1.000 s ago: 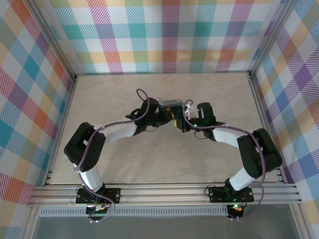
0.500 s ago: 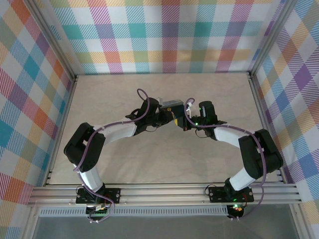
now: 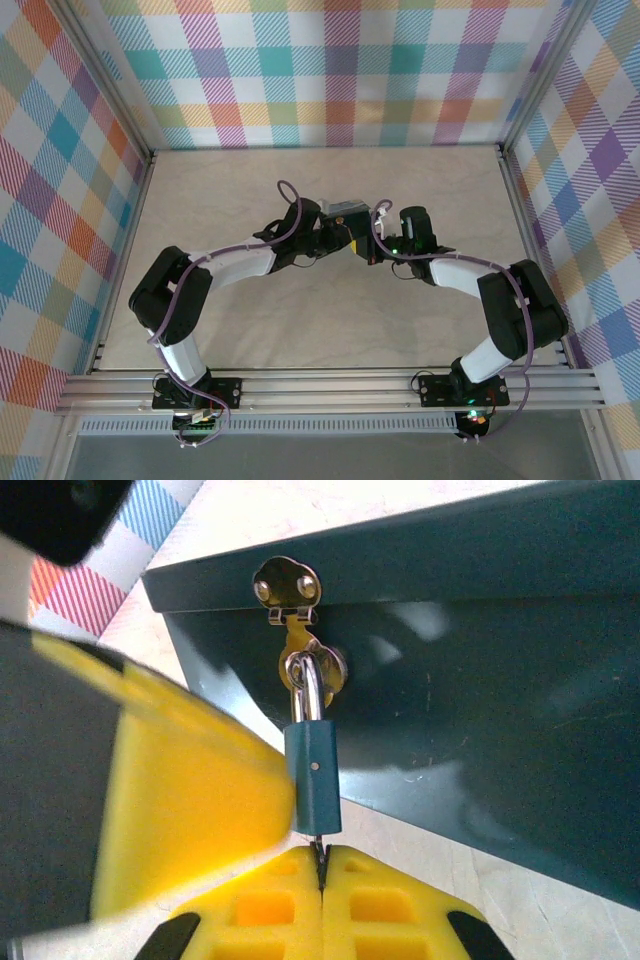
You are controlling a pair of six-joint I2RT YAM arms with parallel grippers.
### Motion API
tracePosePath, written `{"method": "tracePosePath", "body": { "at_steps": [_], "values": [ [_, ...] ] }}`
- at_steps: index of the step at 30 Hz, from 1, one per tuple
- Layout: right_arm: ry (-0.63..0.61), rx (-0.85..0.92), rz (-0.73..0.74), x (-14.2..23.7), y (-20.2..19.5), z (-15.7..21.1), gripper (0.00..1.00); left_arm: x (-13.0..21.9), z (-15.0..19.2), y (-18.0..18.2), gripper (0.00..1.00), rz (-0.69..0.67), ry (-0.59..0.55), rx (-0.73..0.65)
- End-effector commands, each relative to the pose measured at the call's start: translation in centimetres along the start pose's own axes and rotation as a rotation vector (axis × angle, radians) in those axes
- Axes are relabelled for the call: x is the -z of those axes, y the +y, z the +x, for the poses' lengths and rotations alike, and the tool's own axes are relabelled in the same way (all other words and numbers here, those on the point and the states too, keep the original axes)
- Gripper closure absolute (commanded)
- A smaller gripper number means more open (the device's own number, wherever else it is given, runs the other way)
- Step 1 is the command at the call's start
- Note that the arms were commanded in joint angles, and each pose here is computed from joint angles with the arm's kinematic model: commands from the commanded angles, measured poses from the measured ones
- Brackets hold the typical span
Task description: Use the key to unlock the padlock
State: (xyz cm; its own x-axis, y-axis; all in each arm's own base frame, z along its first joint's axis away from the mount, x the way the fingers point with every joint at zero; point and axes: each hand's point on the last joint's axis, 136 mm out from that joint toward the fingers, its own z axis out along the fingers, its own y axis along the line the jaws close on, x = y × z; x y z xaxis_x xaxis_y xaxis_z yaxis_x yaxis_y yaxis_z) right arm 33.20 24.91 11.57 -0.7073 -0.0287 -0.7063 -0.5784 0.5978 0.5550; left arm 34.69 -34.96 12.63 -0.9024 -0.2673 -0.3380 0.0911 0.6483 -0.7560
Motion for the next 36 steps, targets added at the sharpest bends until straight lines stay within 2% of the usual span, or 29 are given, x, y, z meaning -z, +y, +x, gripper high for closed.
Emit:
{"method": "tracePosePath", "body": {
  "at_steps": [1, 5, 8, 14, 20, 28, 36],
  "values": [
    [-0.097, 0.057, -0.062, 0.3, 2.0, -2.5, 1.00, 0.0, 3.1, 0.6, 0.67, -0.018, 0.095, 0.005],
    [-0.075, 0.013, -0.051, 0.0, 1.4, -1.9, 1.00, 1.0, 2.9, 0.8, 0.59, -0.033, 0.067, 0.014],
    [-0.050, -0.032, -0.057, -0.4, 1.3, -1.3, 1.00, 2.1, 2.2, 0.9, 0.49, -0.034, 0.015, 0.037],
    [-0.011, -0.139, -0.065, -0.5, 1.1, -0.2, 1.00, 4.3, 0.9, 1.2, 0.35, 0.001, -0.098, 0.122],
    [0.020, -0.259, -0.077, -0.5, 1.3, 0.4, 1.00, 5.7, -0.1, 1.8, 0.34, 0.085, -0.193, 0.241],
    [0.034, -0.376, -0.113, -0.2, 2.3, 0.1, 1.00, 5.3, -0.8, 0.9, 0.39, 0.194, -0.219, 0.334],
    [0.045, -0.489, -0.111, 0.0, 2.5, 0.1, 1.00, 4.9, -1.2, 0.6, 0.42, 0.204, -0.219, 0.385]
  ]
}}
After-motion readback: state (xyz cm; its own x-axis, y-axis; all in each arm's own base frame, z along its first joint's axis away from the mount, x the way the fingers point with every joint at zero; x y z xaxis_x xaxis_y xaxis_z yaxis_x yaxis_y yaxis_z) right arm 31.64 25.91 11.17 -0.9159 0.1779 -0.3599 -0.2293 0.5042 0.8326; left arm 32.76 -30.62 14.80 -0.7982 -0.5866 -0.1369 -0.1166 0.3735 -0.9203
